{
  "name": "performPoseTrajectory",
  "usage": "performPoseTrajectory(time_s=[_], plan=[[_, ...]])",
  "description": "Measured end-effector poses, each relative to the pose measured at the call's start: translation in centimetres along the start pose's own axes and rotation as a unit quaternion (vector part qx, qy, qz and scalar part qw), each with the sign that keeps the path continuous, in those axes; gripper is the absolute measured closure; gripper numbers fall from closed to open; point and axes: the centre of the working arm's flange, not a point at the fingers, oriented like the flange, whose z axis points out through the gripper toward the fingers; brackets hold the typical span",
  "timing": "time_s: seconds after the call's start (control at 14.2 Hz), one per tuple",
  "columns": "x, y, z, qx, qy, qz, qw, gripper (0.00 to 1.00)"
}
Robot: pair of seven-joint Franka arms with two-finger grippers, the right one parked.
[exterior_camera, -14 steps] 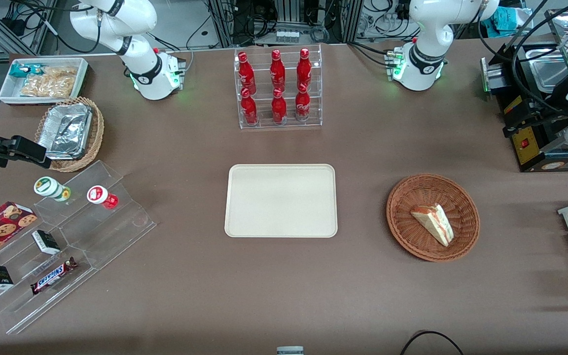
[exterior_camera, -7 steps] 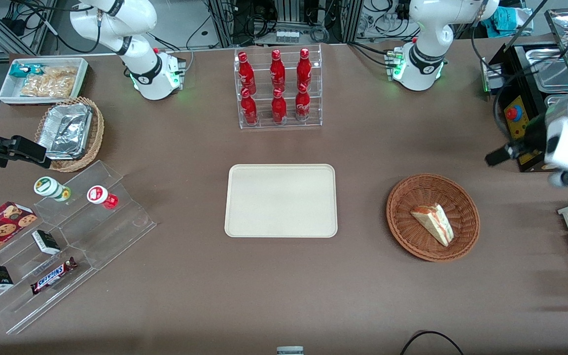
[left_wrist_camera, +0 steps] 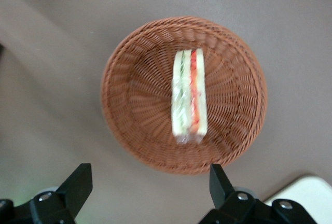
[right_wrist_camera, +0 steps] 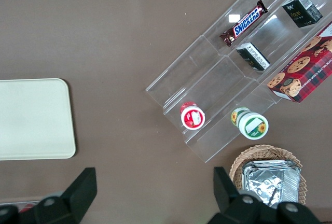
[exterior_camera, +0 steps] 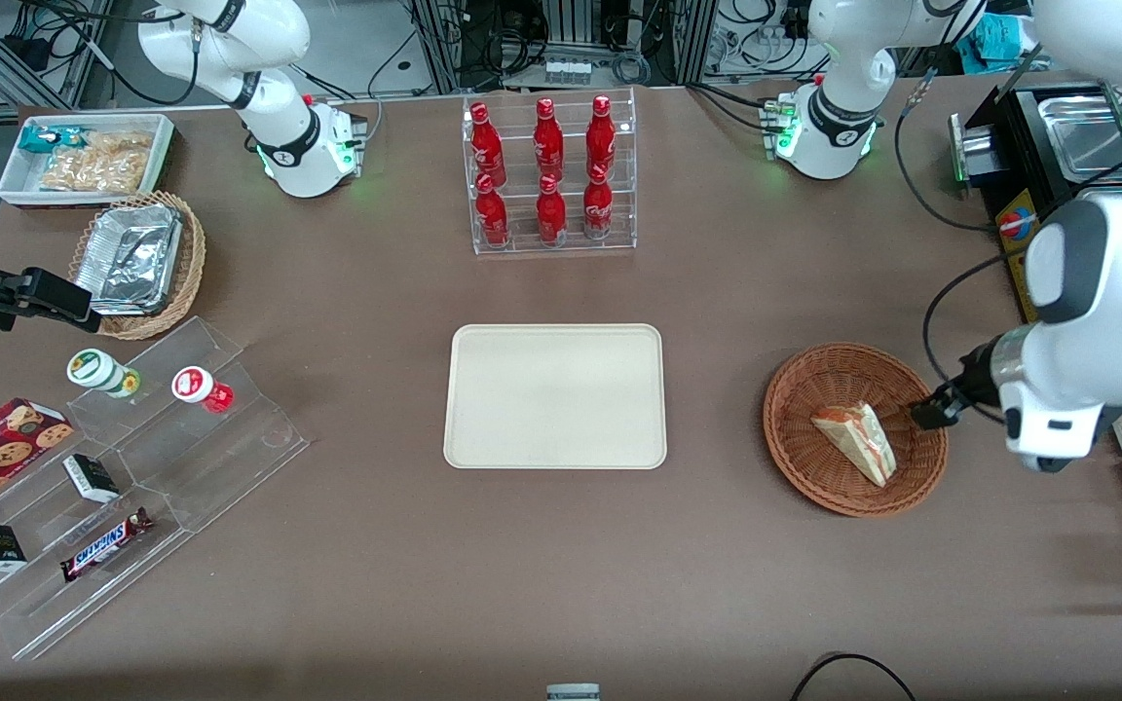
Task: Place sandwich from basket to tray
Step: 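Move the left gripper down over the sandwich in the wicker basket, then close the left gripper on the wrapped sandwich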
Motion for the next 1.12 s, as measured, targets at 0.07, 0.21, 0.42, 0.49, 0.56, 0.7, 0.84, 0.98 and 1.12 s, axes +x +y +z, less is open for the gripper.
performPoseTrajectory(time_s=[0.07,0.21,0.42,0.49,0.56,0.7,0.84,0.98,1.12], plan=[[0.3,1.1,1.7,0.0,0.0,-0.012,0.9999,0.0],[0.7,3.2,4.9,-0.007,0.004,-0.032,0.9995,0.0],[0.6,4.3,9.4,-0.014,0.011,-0.038,0.9991,0.0],[0.5,4.1,10.6,-0.015,0.011,-0.038,0.9991,0.0],[0.3,3.9,11.6,-0.014,0.011,-0.038,0.9991,0.0],[0.0,3.6,13.3,-0.015,0.011,-0.038,0.9991,0.0],[-0.2,3.2,15.2,-0.021,0.017,-0.04,0.9988,0.0],[-0.5,2.8,16.8,-0.025,0.02,-0.042,0.9986,0.0],[-0.5,2.5,17.6,-0.03,0.024,-0.044,0.9983,0.04]])
